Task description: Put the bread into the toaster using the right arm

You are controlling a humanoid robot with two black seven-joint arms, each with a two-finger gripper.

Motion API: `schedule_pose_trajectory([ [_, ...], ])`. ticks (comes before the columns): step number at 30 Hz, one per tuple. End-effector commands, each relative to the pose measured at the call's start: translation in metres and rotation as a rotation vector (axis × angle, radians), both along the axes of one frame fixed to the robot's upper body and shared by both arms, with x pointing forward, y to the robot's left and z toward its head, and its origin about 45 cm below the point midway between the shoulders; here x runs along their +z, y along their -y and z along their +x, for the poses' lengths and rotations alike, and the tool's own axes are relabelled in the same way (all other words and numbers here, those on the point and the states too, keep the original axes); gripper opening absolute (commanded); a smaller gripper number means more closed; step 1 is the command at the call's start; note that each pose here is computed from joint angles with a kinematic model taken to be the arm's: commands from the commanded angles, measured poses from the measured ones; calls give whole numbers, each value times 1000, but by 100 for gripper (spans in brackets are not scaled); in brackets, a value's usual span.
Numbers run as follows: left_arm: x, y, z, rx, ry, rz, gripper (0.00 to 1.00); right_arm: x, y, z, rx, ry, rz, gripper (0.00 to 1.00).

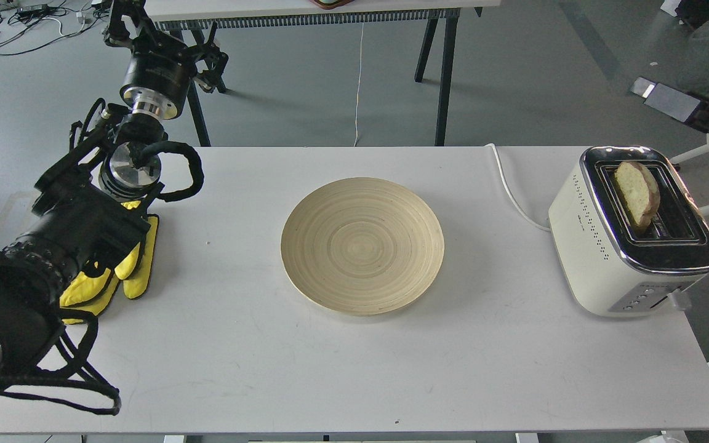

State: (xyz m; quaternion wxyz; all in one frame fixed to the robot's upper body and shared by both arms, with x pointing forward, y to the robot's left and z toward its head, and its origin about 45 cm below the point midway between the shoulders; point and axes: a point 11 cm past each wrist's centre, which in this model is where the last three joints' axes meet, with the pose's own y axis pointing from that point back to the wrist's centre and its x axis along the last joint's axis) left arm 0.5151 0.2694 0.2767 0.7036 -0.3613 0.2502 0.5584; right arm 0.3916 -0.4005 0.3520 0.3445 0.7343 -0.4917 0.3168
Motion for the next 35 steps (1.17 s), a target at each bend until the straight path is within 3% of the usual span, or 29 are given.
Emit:
schedule_pose_trajectory([
  [1, 0, 0, 0, 0, 0, -1, 100, 23, -20, 17, -35, 16, 352, 100],
  [11, 0, 0, 0, -1, 0, 1, 100, 48, -56, 72, -15, 30, 1068, 100],
  [18, 0, 0, 0, 1, 0, 1, 100, 12, -46, 98, -165, -21, 1493, 100],
  [26, 1, -1, 0, 2, 1, 0, 100, -21, -34, 105, -118, -28, 1710, 100],
  [35, 0, -1, 0, 2, 0, 0, 100, -24, -46, 108, -108, -30, 1757, 100],
])
